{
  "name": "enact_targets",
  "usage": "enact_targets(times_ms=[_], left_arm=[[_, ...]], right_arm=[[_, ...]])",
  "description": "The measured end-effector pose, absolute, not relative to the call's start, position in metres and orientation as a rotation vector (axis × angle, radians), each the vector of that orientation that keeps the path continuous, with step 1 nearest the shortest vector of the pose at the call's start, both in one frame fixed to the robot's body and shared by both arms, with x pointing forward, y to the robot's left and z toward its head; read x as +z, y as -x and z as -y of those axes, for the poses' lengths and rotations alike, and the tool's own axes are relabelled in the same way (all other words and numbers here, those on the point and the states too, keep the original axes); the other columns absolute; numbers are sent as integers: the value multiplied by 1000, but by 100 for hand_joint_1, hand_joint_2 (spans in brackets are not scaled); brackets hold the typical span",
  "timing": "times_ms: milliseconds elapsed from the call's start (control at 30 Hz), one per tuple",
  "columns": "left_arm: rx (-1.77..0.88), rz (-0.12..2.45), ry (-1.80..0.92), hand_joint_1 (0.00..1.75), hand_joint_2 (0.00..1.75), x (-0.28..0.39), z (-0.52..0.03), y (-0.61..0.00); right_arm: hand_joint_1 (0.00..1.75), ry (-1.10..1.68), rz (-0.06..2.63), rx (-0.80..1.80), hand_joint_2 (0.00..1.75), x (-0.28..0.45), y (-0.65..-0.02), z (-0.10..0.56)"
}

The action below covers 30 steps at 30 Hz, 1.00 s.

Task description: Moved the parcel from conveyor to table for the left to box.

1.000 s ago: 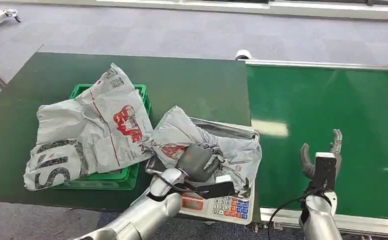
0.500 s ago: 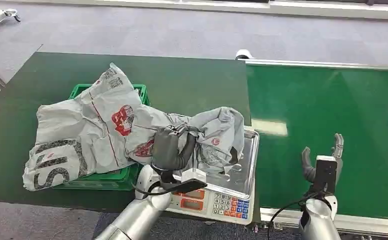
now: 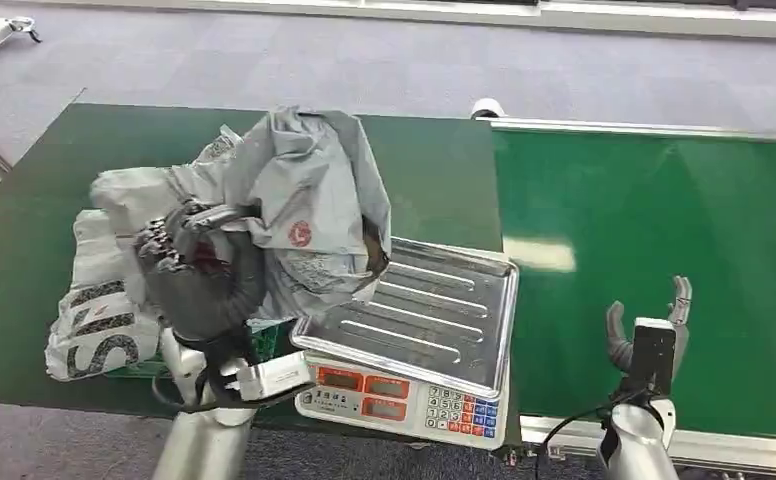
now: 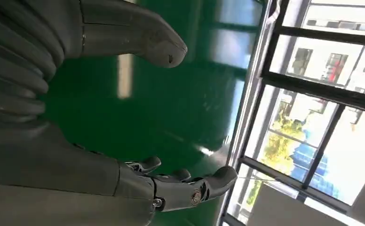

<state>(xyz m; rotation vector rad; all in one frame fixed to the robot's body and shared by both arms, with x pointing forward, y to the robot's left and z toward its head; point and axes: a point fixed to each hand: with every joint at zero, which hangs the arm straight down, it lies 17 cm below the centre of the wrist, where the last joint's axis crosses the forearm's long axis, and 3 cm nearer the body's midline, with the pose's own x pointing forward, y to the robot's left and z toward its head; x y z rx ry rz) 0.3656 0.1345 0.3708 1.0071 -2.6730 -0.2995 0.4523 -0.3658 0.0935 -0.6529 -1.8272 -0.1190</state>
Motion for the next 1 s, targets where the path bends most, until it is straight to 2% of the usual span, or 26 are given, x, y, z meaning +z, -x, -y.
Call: enact_targets(times_ms=[100,233,400,500,600,733,967,1000], left_arm=[[-314,2635,-1236,175,175,384,-168,-357],[-440,2484,-1451,175,175,365,-200,-371],[-540,2313,-1539,175,175,335,-223,-392],[-555,1899,-1489,175,175,258,-253,-446],[-503,1627,-1357,175,175,185,-279,-467],[-568,1512,-1287,175,175,134,-286,-473],[-594,1419,-1245,171,175,105,-300,-482],[-593,1409,-1241,175,175,103,-303,-484]], right_arm=[[0,659,1823,-115,175,90,-446,366],[0,664,1826,-110,175,90,-439,366],[0,667,1824,-121,175,88,-434,368],[0,652,1832,-95,175,89,-435,365],[0,647,1835,-77,175,89,-435,364],[0,649,1839,-71,175,91,-437,365],[0,654,1846,-75,175,95,-440,367],[0,652,1849,-75,175,96,-441,366]])
